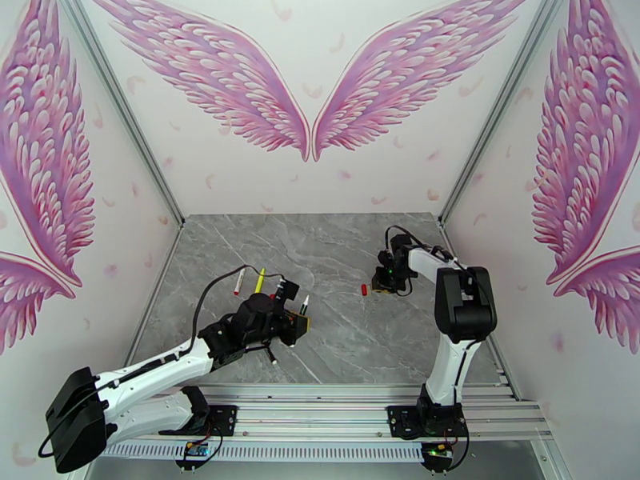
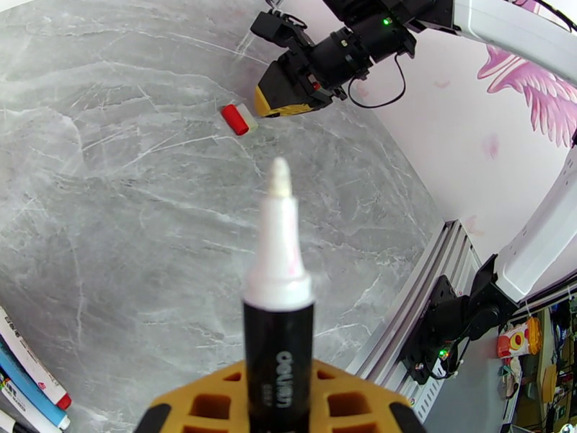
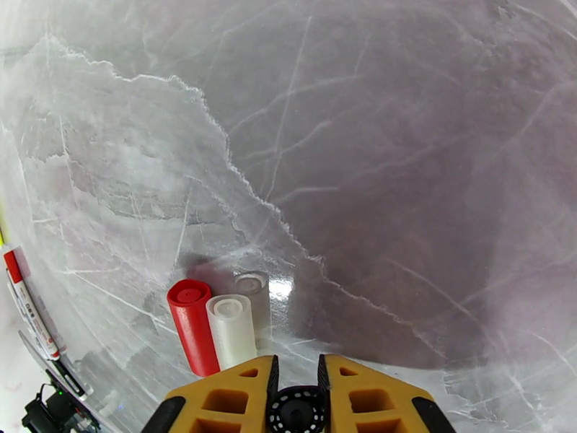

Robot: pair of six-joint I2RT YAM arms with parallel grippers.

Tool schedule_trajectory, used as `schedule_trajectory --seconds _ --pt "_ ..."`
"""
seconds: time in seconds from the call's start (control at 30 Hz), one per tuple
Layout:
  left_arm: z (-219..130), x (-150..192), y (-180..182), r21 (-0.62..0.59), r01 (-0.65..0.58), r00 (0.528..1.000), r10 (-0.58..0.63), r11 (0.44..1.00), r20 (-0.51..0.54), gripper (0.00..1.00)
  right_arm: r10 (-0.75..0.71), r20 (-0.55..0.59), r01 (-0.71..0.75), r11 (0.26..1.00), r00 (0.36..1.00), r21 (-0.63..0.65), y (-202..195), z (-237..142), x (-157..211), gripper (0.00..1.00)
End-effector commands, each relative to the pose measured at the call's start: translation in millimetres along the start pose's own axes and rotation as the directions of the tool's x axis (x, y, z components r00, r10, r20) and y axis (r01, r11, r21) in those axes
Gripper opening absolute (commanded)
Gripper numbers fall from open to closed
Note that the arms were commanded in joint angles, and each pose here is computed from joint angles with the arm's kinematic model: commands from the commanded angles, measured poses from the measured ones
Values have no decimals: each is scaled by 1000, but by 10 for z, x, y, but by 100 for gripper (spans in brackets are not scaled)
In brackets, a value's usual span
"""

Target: Open the pen caps

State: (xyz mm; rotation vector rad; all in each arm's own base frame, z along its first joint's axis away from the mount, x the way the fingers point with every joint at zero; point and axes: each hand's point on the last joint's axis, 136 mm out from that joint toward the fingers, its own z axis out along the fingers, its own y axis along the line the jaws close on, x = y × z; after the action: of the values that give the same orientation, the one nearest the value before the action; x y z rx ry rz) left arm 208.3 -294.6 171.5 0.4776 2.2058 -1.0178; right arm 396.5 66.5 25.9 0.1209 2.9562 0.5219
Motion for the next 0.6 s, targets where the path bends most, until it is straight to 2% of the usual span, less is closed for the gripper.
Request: schedule_trajectory --seconds 0.0,0.3,0.57 --pt "1 -124 -76 28 -12 1000 11 1000 28 0 4 0 -4 999 1000 -37 48 32 -85 27" --pt "11 -102 -66 29 -5 1000 4 1000 23 0 6 0 -6 999 1000 -38 58 17 -72 35" --pt "19 -100 -73 33 -3 1000 3 999 22 0 14 25 -13 999 1000 -42 84 -46 -87 32"
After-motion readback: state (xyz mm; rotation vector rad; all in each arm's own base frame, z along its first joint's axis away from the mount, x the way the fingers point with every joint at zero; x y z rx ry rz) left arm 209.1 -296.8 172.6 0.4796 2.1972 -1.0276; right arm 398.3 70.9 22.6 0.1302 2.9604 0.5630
